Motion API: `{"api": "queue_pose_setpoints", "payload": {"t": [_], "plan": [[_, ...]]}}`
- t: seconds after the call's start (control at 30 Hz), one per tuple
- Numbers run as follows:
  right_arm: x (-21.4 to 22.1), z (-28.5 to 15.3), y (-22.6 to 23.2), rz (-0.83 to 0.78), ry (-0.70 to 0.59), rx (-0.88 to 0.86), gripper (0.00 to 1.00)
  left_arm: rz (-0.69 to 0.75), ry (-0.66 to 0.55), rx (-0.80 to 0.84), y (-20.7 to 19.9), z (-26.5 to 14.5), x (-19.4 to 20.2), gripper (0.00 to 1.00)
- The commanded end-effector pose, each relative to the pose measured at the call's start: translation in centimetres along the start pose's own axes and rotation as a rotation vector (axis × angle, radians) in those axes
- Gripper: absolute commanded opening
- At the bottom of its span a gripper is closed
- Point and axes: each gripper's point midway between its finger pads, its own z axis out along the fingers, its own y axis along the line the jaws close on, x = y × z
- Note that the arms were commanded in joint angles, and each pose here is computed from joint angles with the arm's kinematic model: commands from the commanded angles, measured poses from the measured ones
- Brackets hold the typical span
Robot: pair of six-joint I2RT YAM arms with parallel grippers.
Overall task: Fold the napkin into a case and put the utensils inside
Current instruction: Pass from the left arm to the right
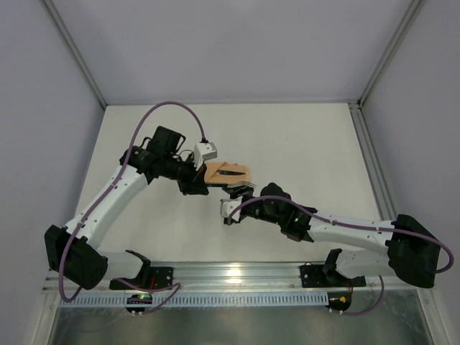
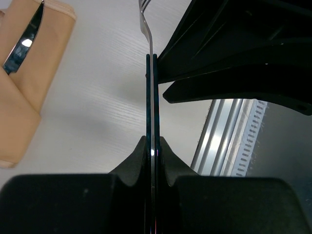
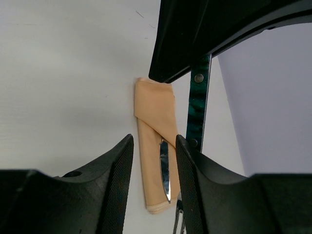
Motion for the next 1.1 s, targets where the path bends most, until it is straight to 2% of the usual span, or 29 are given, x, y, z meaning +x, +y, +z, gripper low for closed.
{"api": "queue_pose_setpoints", "payload": {"t": [0.0, 0.23, 0.37, 0.57, 0.67, 0.8, 0.9, 0.93, 1.07], "plan": [[-3.5, -0.9, -4.7, -0.058, -0.093, 0.176, 0.44, -0.003, -0.023, 0.031, -0.7, -0.4, -0.9, 0.0], [-6.7, -3.5, -5.2, -0.007, -0.189, 0.176, 0.45, -0.028, -0.021, 0.003, 0.2, -0.2, -1.2, 0.0], [-5.5, -3.5, -6.4, -0.014, -0.129, 0.256, 0.47, -0.037, -0.031, 0.019, 0.1, -0.2, -1.4, 0.0], [-3.5, -1.2, -4.4, -0.014, -0.058, 0.165, 0.5, -0.034, -0.046, 0.029, -0.3, -0.5, -1.6, 0.0], [-1.9, -0.8, -4.7, -0.015, 0.011, 0.203, 0.51, -0.037, -0.05, 0.03, -0.4, -0.5, -1.5, 0.0], [-0.9, -0.1, -4.3, 0.006, 0.039, 0.208, 0.5, -0.044, -0.051, 0.047, -0.4, -0.5, -1.6, 0.0], [-0.3, 0.0, -4.7, 0.024, 0.065, 0.239, 0.41, -0.05, -0.048, 0.051, -0.4, -0.3, -1.5, 0.0], [-0.1, -0.1, -4.9, 0.029, 0.077, 0.256, 0.3, -0.051, -0.049, 0.051, -0.3, -0.3, -1.5, 0.0], [0.0, -0.1, -5.1, 0.032, 0.085, 0.266, 0.05, -0.053, -0.05, 0.047, -0.3, -0.4, -1.5, 0.0]]}}
